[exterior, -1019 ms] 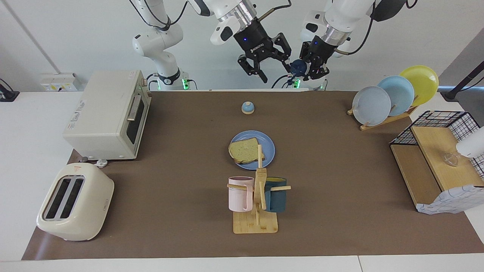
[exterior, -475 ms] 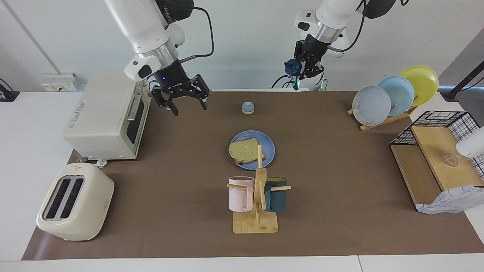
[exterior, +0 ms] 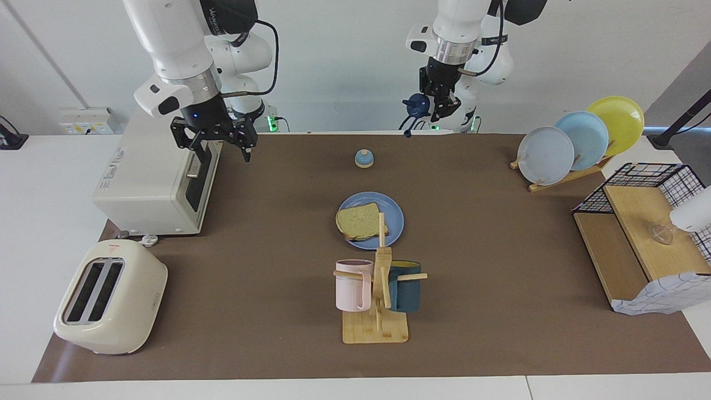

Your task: Put bread on plate and add seasoning

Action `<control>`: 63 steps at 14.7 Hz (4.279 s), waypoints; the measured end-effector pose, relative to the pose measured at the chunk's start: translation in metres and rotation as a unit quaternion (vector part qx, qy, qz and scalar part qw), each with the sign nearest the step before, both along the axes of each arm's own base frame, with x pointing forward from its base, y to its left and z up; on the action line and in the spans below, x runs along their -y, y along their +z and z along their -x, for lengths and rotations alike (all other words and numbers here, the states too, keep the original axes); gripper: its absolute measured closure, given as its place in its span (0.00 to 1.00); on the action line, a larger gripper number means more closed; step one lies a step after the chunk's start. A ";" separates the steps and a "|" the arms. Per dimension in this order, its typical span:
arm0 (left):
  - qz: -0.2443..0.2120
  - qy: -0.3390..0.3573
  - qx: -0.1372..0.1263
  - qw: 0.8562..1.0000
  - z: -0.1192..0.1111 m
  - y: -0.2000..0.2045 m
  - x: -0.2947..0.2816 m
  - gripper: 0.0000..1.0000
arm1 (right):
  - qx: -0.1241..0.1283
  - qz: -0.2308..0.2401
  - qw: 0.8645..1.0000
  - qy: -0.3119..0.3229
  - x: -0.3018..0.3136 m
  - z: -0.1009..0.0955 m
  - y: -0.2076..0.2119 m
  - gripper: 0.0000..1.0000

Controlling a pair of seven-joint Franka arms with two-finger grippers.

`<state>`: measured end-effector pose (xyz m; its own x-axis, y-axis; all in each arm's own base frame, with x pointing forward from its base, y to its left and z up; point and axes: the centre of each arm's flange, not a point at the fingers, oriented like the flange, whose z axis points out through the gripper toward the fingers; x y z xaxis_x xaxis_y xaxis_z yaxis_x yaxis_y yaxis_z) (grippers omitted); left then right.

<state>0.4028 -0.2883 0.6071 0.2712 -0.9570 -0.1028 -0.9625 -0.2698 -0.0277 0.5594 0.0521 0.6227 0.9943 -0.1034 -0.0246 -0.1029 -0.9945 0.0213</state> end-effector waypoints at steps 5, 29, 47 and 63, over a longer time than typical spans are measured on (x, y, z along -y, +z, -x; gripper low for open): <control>-0.049 -0.009 0.015 0.999 -0.011 -0.025 0.037 0.65 | -0.001 0.020 1.000 -0.007 0.028 -0.003 0.002 0.00; -0.384 -0.069 0.103 0.915 -0.016 -0.214 0.160 0.65 | -0.028 0.018 0.999 -0.014 0.072 0.004 -0.011 0.00; -0.528 -0.096 0.147 0.831 -0.041 -0.299 0.159 0.65 | -0.032 -0.012 0.999 -0.008 0.100 0.009 -0.012 0.00; -0.566 -0.068 0.167 0.805 -0.091 -0.307 0.129 0.65 | -0.032 -0.012 0.999 -0.008 0.100 0.009 -0.011 0.00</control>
